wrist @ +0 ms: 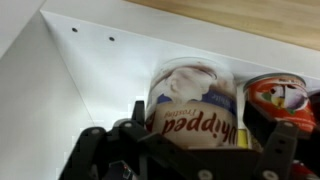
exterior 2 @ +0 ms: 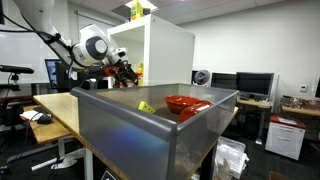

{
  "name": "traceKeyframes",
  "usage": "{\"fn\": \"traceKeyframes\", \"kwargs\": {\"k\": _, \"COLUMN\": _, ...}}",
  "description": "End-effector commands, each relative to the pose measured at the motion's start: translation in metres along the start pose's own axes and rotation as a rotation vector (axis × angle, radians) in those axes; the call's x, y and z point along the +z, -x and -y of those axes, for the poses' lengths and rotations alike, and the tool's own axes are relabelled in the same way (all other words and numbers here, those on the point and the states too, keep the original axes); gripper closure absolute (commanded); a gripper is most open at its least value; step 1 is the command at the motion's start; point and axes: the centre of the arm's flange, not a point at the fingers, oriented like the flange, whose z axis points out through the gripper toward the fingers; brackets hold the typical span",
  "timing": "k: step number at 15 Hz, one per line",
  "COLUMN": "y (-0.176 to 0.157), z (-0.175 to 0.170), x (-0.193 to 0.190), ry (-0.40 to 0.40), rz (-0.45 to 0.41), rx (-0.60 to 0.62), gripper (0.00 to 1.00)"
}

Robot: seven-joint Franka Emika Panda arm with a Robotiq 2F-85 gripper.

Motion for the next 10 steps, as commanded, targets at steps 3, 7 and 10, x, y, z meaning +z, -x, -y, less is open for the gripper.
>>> {"fn": "traceKeyframes", "kwargs": {"k": 3, "y": -0.002, "z": -0.009, "x": -0.015, "ry": 0.006, "rz": 0.033, "rx": -0.017, "gripper": 0.00}}
{"fn": "traceKeyframes", "kwargs": {"k": 7, "y": 0.003, "z": -0.009, "x": -0.021, "ry": 0.002, "rz": 0.103, "rx": -0.042, "gripper": 0.00}}
{"fn": "traceKeyframes", "kwargs": {"k": 10, "y": 0.005, "z": -0.009, "x": -0.029, "ry": -0.018, "rz": 0.159, "rx": -0.064, "gripper": 0.00}}
